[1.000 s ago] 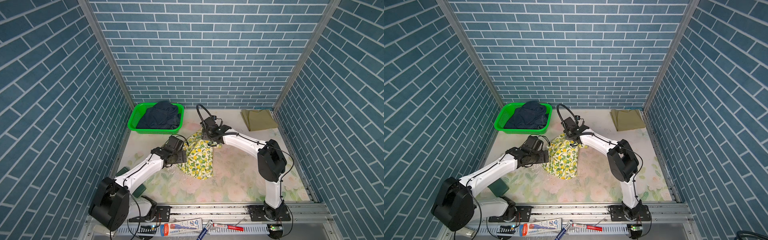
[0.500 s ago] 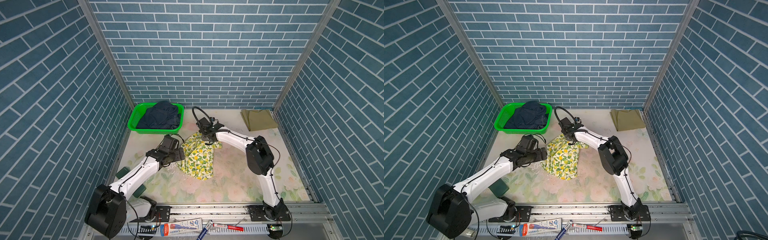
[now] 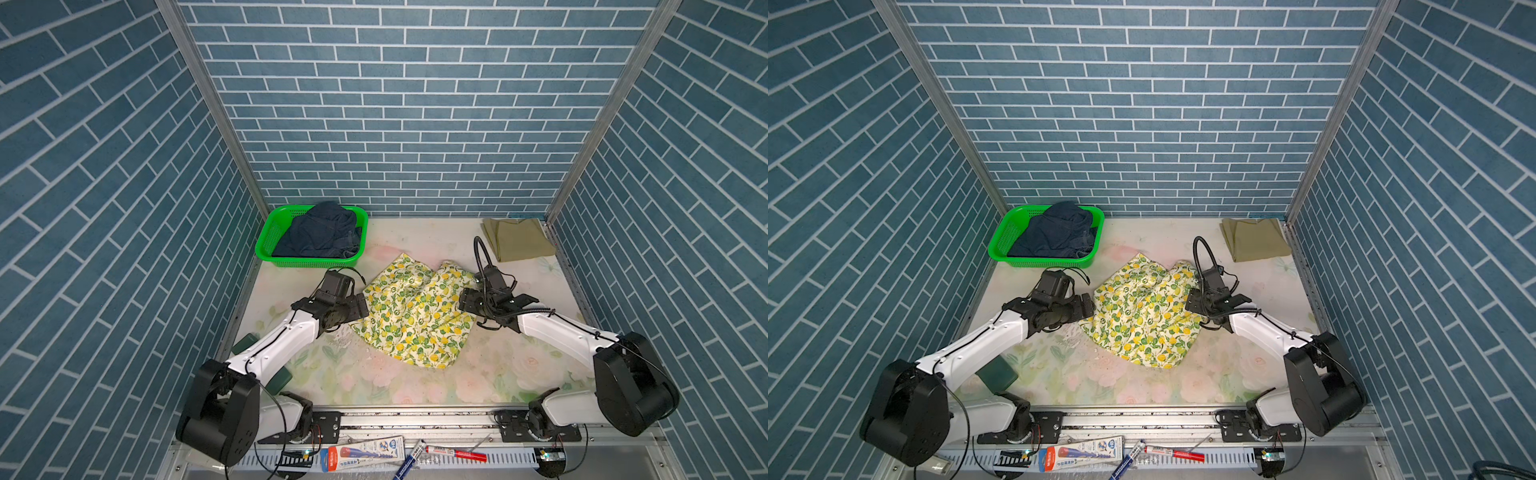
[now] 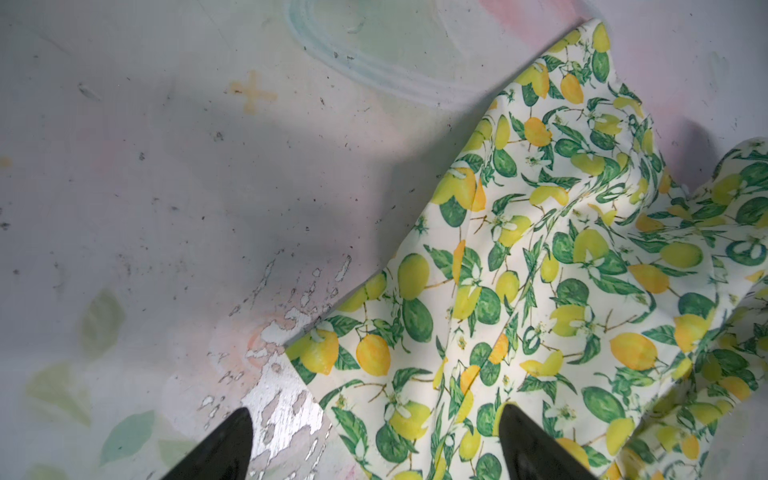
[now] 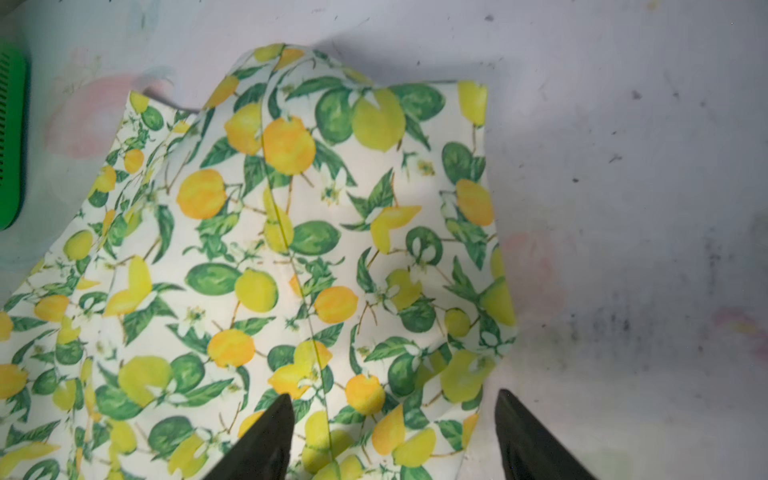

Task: Fold and stack skirts
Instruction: Flatten out the skirt at the center of the table.

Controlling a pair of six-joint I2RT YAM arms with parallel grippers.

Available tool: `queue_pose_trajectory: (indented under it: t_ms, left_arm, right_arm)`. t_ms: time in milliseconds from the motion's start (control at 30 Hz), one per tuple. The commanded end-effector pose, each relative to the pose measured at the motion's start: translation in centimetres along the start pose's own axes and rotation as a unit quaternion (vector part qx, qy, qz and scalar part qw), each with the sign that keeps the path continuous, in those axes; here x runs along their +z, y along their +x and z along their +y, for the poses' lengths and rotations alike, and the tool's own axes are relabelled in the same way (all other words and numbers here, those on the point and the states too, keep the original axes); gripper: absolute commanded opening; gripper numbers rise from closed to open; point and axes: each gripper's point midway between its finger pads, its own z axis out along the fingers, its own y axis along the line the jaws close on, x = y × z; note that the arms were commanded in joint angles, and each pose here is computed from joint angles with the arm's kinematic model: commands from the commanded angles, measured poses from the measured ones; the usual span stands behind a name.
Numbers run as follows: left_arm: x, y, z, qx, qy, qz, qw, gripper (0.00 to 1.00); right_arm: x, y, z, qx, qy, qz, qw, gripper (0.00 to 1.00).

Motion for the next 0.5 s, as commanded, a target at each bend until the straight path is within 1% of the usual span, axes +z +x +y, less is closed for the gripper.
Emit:
queue_pose_trajectory:
  t_ms: [0,67,167,267,333,467]
  left_arm:
    - [0.3,0.2,0.2,-0.003,-0.003,0.005,1.000,0.93]
    - [0.3,0.3,0.6,-0.001,-0.011,0.005,1.000,0.93]
    - [0.7,0.7,1.3,0.004,-0.028,0.011,1.000,0.93]
    - [1.5,1.2,2.0,0.004,-0.042,0.017,0.999,0.93]
    - [2.1,1.5,2.5,0.002,-0.054,0.023,0.998,0.93]
    - [3.0,1.6,3.1,0.000,-0.071,0.024,0.997,0.93]
  right_arm:
    - [-1.3,-1.2,1.4,-0.007,-0.035,-0.021,0.999,0.78]
    - [-1.7,-1.1,1.1,-0.007,-0.025,-0.017,1.000,0.78]
    - [-2.2,-0.3,0.3,-0.007,0.002,0.008,1.000,0.76]
    - [-2.8,0.7,-0.2,-0.025,0.032,0.026,0.999,0.75]
    - [-2.9,1.2,0.0,-0.043,0.052,0.033,0.997,0.75]
    - [-2.1,2.1,1.5,-0.067,0.066,0.043,0.995,0.74]
